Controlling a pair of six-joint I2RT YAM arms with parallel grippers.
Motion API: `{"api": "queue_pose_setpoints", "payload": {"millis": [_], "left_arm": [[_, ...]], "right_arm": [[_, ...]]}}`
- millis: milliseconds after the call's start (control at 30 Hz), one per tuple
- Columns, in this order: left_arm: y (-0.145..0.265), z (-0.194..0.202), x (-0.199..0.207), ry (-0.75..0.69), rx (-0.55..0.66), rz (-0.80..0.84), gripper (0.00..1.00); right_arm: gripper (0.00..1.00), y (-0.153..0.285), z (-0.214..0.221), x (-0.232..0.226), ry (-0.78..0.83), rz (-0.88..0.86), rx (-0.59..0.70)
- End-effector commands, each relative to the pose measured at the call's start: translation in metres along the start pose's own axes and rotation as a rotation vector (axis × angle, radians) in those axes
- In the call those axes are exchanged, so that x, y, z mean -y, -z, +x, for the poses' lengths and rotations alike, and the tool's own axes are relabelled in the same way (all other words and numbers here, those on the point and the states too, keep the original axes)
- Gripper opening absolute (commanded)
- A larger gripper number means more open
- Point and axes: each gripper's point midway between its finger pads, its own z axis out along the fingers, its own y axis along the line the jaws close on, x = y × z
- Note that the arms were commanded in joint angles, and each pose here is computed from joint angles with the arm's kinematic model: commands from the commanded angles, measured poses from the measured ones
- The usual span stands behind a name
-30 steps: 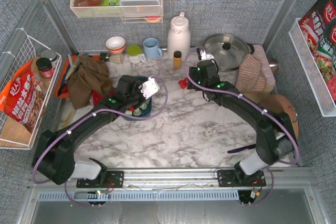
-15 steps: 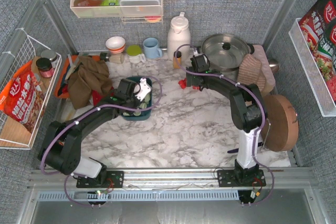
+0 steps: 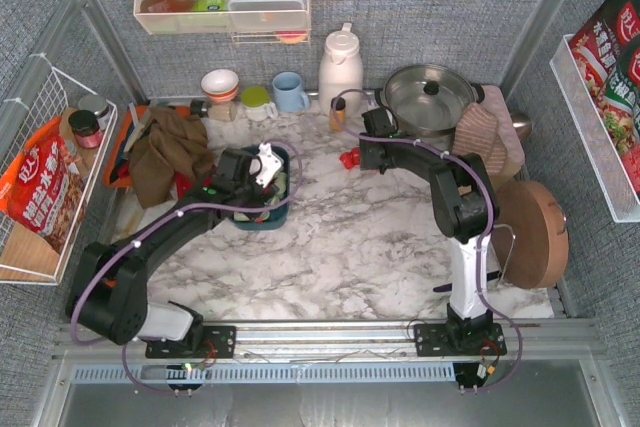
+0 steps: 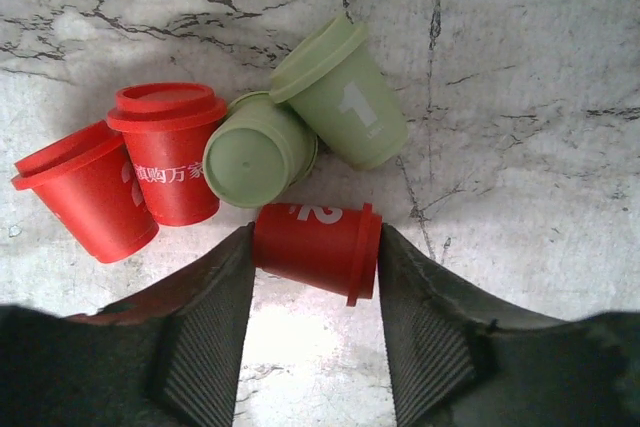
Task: Mix the coffee capsules in the storage basket
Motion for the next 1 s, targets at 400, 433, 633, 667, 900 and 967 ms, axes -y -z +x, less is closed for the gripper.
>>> {"api": "queue_pose_setpoints", "payload": {"millis": [400,433,633,667,900,967], "left_arm": [[0.096,-0.113,0.045,-0.142,0.965,0.131,0.99],[0.1,-0.115,0.049,-0.161,0.998,0.14,0.99],[0.109,-0.118,0.076,-0.246,1.071,0.204,0.99],[0.111,-0.118,0.08,-0.258,1.088,0.21,0.99],[0.127,-0.12,0.104,-0.345,1.181,0.238,0.91],[0.127,-0.12,0.104,-0.355,1.183,0.222,0.86]], "right_arm": [[0.29,0.105,-0.024,-0.066,-0.013,-0.363,0.173],[0.29,0.123,-0.025,-0.081,-0.015,-0.447,0.206],[0.29,0.248,-0.017,-0.17,0.008,-0.944,0.382],[0.29,0.262,-0.01,-0.18,0.013,-0.999,0.389],[0.3,0.305,0.025,-0.209,0.027,-1.181,0.377],[0.3,0.309,0.027,-0.21,0.029,-1.189,0.377]]}}
